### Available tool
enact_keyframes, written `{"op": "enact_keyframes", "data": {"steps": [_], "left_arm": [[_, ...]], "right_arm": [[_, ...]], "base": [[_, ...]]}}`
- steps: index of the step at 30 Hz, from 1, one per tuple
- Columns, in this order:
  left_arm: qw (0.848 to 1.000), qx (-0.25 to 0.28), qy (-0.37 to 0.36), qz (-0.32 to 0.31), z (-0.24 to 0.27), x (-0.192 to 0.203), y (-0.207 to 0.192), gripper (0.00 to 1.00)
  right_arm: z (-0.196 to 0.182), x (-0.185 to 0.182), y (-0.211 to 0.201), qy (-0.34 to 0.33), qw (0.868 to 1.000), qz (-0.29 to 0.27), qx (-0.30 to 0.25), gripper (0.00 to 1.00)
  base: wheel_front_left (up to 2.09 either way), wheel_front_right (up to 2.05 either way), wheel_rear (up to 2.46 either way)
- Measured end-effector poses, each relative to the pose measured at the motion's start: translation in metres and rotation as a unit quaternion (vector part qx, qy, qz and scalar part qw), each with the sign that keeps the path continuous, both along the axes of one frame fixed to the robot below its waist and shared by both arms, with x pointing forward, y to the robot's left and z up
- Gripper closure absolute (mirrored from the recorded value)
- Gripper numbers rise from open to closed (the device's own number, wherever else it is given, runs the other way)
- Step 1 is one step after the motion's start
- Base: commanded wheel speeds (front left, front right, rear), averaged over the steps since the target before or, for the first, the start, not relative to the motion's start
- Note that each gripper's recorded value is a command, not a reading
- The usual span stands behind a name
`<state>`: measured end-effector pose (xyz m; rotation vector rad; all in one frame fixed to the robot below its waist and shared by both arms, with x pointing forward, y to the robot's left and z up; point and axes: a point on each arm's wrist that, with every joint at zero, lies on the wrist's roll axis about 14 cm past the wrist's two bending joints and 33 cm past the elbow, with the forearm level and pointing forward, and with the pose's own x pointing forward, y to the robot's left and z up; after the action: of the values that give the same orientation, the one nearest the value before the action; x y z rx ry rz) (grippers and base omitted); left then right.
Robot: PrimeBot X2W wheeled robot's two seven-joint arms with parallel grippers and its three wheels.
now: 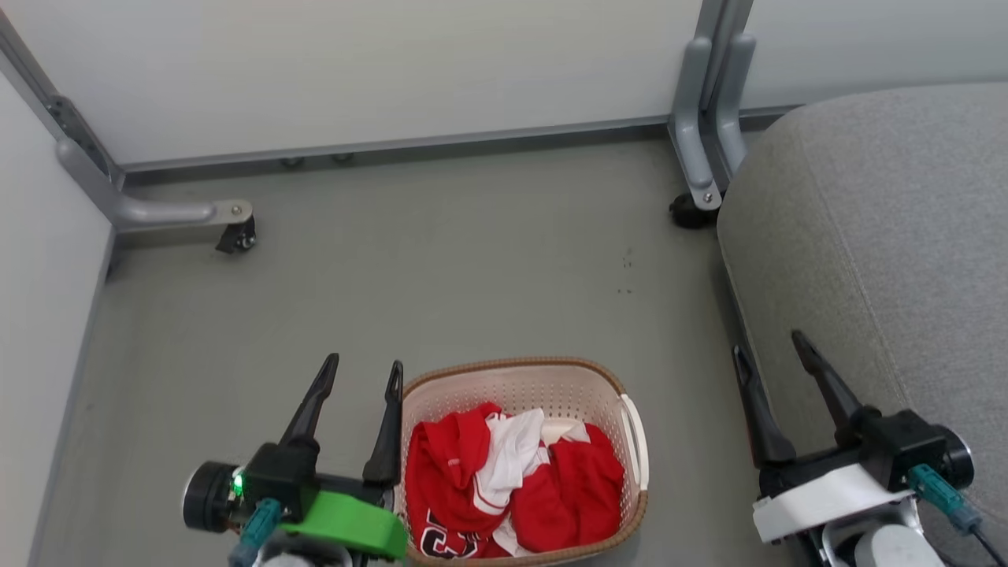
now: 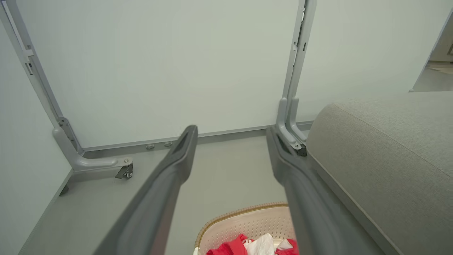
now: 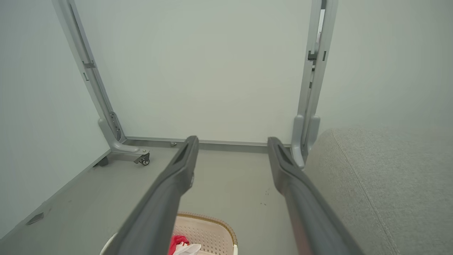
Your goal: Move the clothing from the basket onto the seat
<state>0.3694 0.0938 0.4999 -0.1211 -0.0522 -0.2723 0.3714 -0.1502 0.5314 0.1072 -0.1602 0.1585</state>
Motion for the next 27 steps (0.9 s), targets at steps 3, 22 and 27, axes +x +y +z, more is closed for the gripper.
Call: {"op": "enact_keyframes", "data": {"steps": [3, 22, 27], "left_arm": [[1.0, -0.001, -0.001, -0.012, 0.0, 0.016, -0.008, 0.0], [0.968, 0.077, 0.146, -0.189, -0.149, 0.087, -0.094, 0.0], [0.946, 0.111, 0.198, -0.233, -0.202, 0.09, -0.106, 0.0]], "right_arm": [[0.001, 0.015, 0.0, -0.003, 1.0, 0.002, -0.002, 0.0], [-0.064, 0.117, -0.024, 0.038, 0.999, -0.028, -0.014, 0.0], [-0.094, 0.131, -0.026, 0.062, 0.997, -0.032, -0.016, 0.0]], "base": [[0.0, 0.0, 0.0], [0.0, 0.0, 0.0], [0.0, 0.0, 0.0]]}}
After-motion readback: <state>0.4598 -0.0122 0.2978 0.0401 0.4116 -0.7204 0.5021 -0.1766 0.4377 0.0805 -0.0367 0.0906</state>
